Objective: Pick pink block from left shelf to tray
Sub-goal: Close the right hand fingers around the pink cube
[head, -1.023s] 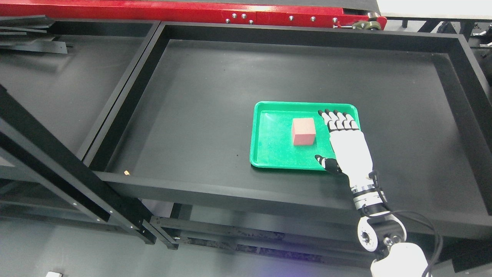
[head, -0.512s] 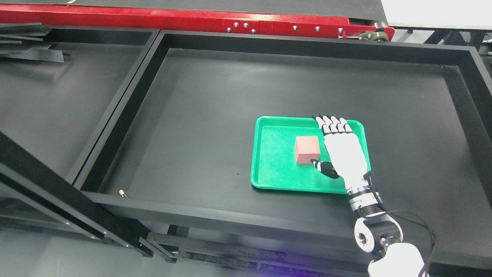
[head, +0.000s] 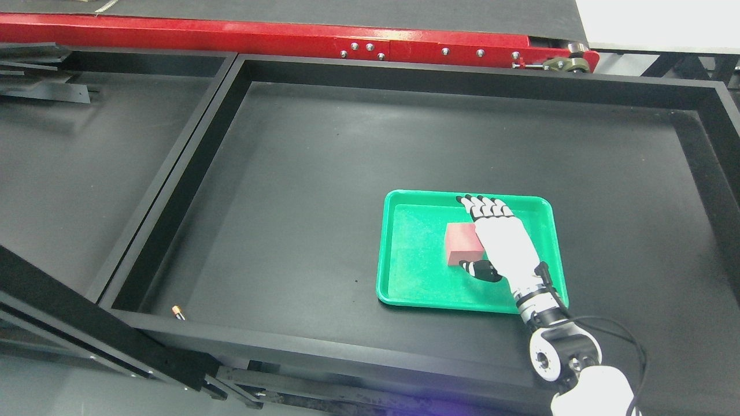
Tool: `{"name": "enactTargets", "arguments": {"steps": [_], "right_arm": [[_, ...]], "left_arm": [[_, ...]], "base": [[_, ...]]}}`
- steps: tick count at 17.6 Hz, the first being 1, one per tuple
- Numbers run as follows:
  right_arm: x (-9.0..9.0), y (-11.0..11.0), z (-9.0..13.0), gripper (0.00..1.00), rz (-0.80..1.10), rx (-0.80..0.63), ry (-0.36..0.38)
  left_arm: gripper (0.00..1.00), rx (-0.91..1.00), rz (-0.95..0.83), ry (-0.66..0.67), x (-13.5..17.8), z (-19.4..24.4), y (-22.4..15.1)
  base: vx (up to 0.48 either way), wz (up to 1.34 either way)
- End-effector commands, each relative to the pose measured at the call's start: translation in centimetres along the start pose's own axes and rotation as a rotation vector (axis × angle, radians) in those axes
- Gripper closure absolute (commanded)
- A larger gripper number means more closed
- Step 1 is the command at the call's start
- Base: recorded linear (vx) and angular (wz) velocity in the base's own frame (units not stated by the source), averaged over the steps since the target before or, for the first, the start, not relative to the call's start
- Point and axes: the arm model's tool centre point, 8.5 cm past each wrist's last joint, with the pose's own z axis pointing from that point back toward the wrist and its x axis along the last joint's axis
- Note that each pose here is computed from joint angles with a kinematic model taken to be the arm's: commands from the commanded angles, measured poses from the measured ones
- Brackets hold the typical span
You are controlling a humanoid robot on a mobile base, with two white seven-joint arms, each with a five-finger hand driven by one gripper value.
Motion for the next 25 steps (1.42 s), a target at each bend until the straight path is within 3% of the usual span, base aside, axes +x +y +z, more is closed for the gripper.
{"name": "enactTargets", "arguments": {"steps": [1, 11, 25], "right_arm": [[-0.4, -0.8, -1.0, 0.01, -0.005, -0.009, -0.015], [-0.4, -1.3, -1.6, 0.01, 0.004, -0.014, -0.021], [-1.1, 1.6, -1.1, 0.01, -0.008, 0.186, 0.004]], "left_arm": [[0.00, 0.015, -0.002, 0.003, -0.7, 0.2, 1.0], [0.00, 0.015, -0.002, 0.003, -0.7, 0.2, 1.0], [0.00, 0.015, -0.002, 0.003, -0.7, 0.2, 1.0]], "base": [[0.045, 0.00], [0.024, 0.00], [0.000, 0.00]]}}
